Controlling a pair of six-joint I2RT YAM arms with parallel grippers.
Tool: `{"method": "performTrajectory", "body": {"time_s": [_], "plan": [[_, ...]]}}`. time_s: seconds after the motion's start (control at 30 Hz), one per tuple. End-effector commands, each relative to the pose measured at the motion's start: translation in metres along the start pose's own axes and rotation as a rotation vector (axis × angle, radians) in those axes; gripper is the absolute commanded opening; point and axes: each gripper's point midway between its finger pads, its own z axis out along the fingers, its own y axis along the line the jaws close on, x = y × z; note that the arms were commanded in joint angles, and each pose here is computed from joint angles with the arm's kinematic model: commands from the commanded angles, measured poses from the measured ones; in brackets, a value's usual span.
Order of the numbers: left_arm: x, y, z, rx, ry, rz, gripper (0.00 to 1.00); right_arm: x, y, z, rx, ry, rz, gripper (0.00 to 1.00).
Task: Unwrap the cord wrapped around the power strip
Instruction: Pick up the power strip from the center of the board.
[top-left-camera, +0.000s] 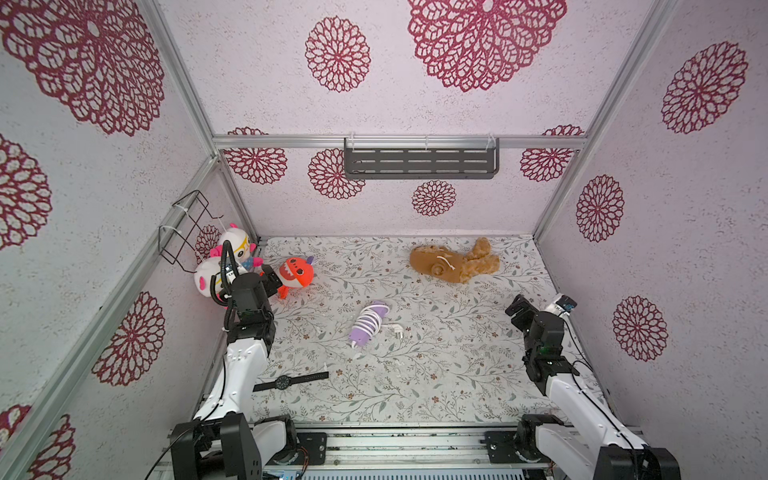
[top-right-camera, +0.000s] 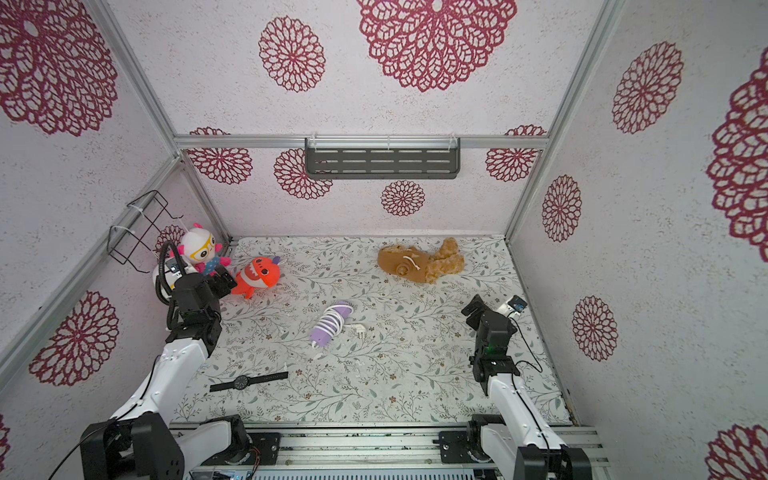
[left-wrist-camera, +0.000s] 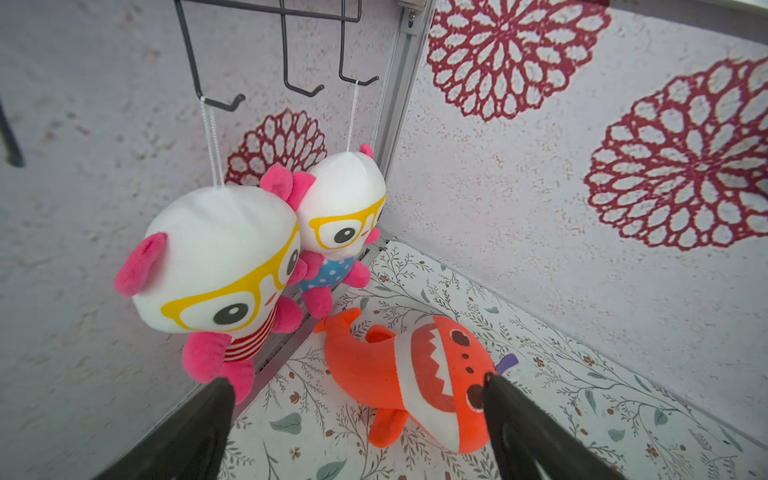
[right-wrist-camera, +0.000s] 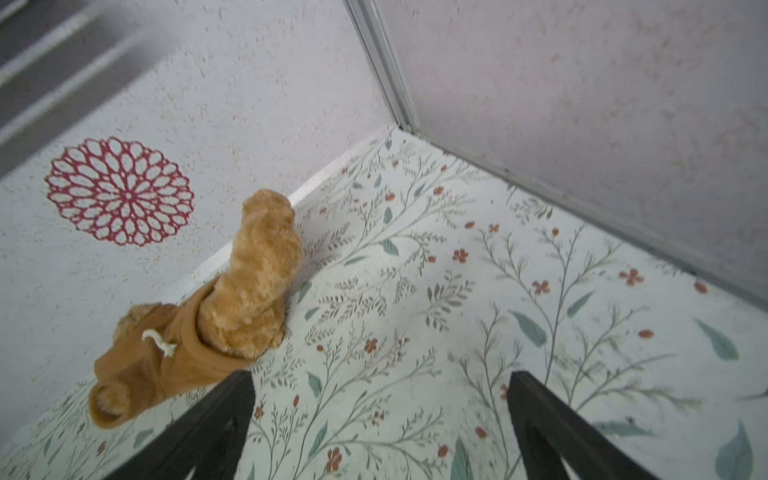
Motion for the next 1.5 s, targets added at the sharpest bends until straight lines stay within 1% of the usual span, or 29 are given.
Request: {"method": "performTrajectory", "body": {"time_s": [0.0,0.03,0.07,0.1,0.17,0.3,0.4,0.47,0.57,0.7,0.83,0.93,1.13,1.33,1.47], "plan": [[0.033,-0.025,-0.010,0.147,0.199,-0.087,0.97,0.024,0.017,0.000,-0.042,0.188,0.046,0.97],[0.037,-0.036,-0.012,0.192,0.232,-0.113,0.97,0.027,0.022,0.002,-0.052,0.225,0.031,0.96],[0.044,-0.051,-0.017,0.238,0.280,-0.114,0.97,0.032,0.030,0.002,-0.072,0.267,0.015,0.95],[0.054,-0.066,-0.021,0.262,0.328,-0.084,0.97,0.036,0.038,0.003,-0.090,0.305,0.004,0.93],[0.075,-0.101,-0.036,0.317,0.403,0.020,0.97,0.044,0.053,0.003,-0.126,0.365,-0.014,0.92],[0.129,-0.163,-0.071,0.424,0.553,0.207,0.97,0.060,0.082,0.002,-0.173,0.443,-0.051,0.91],[0.168,-0.190,-0.090,0.484,0.656,0.329,0.97,0.070,0.102,0.001,-0.207,0.480,-0.082,0.91],[0.187,-0.202,-0.098,0.520,0.709,0.406,0.97,0.077,0.111,0.000,-0.221,0.500,-0.102,0.92],[0.210,-0.210,-0.102,0.544,0.801,0.486,0.97,0.085,0.116,0.000,-0.220,0.527,-0.121,0.92],[0.230,-0.212,-0.100,0.552,0.875,0.548,0.97,0.089,0.112,-0.001,-0.197,0.539,-0.130,0.92],[0.248,-0.218,-0.106,0.602,0.963,0.578,0.97,0.086,0.108,-0.004,-0.188,0.521,-0.133,0.92],[0.256,-0.221,-0.114,0.645,1.015,0.579,0.97,0.081,0.105,-0.008,-0.181,0.500,-0.140,0.93],[0.264,-0.223,-0.126,0.705,1.075,0.571,0.97,0.074,0.101,-0.013,-0.175,0.470,-0.124,0.94],[0.277,-0.211,-0.121,0.653,1.111,0.624,0.97,0.074,0.102,-0.014,-0.179,0.471,-0.105,0.95],[0.283,-0.207,-0.118,0.630,1.112,0.681,0.97,0.077,0.106,-0.015,-0.189,0.487,-0.090,0.95]]}}
